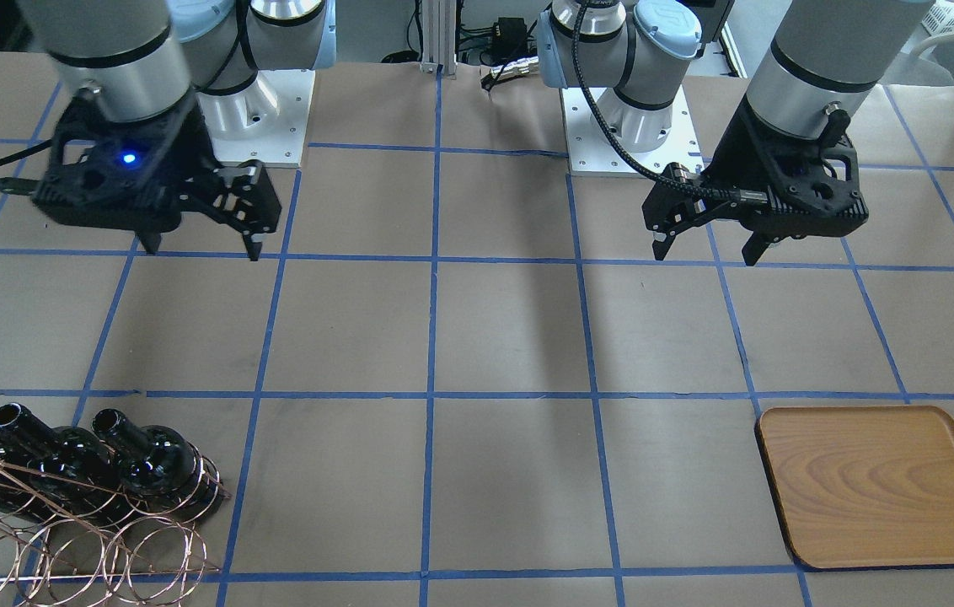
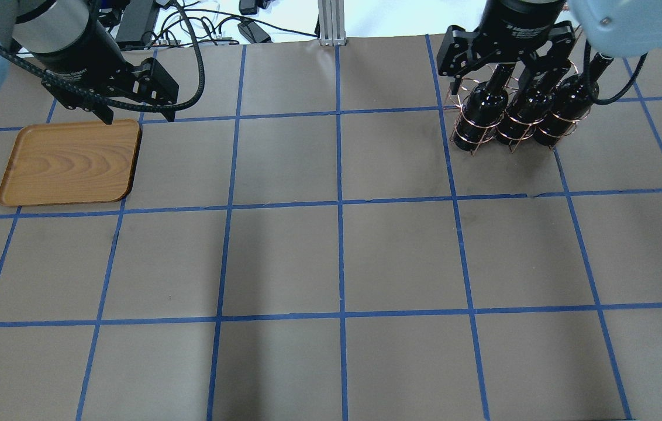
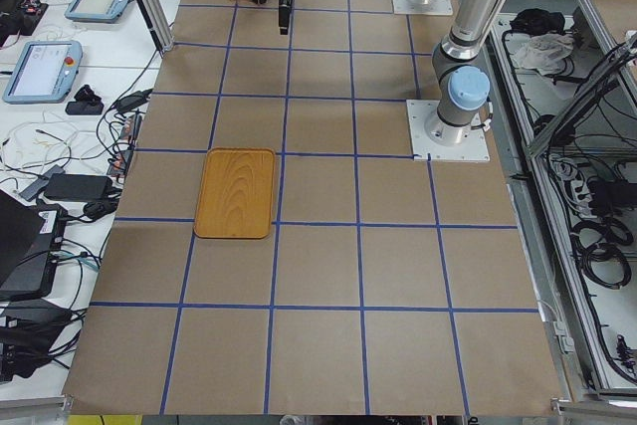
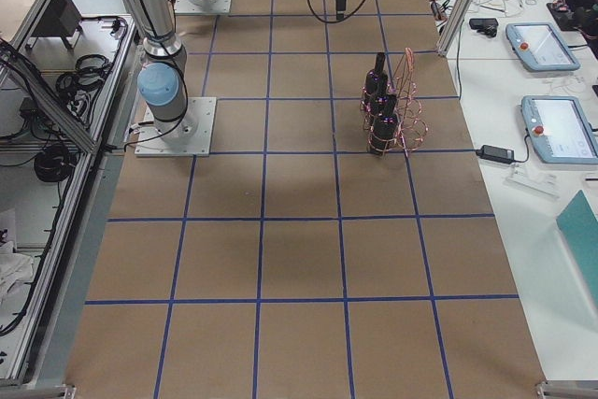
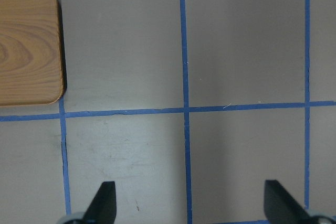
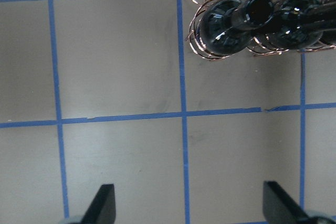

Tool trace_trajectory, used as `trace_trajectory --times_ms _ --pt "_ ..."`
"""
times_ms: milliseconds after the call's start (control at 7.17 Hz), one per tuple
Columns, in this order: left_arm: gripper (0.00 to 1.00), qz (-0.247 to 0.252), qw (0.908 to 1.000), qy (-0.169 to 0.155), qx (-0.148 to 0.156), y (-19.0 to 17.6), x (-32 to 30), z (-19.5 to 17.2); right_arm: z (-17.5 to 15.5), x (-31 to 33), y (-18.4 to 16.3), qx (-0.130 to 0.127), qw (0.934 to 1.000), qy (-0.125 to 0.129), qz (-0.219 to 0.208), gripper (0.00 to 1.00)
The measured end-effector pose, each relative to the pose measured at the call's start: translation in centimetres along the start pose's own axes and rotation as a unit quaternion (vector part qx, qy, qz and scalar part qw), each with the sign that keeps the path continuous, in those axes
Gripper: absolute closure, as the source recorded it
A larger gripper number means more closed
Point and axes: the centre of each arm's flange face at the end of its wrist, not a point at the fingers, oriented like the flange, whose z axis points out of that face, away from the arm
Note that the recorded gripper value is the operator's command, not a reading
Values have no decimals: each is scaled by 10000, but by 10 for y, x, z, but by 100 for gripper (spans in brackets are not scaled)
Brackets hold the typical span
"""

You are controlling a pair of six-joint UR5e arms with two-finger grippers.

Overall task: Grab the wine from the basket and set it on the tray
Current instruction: 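Lower the right gripper over the dark bottles in the copper rack, then grasp a dark wine bottle neck with the right gripper and lift it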

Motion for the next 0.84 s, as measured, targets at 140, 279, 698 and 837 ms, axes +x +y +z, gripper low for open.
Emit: trace_trajectory --times_ms 140,279,698,837 --pt "0 0 10000 2 -1 0 0 0 12 37 -20 3 10000 25 -84 0" --pt "0 2 10000 1 -2 0 0 0 29 68 -41 -52 9999 42 -156 0" --pt "0 3 10000 0 -8 0 0 0 83 117 -92 -31 9993 66 -354 6" --pt "0 1 10000 -4 -16 0 0 1 97 121 -100 -11 9991 70 -410 12"
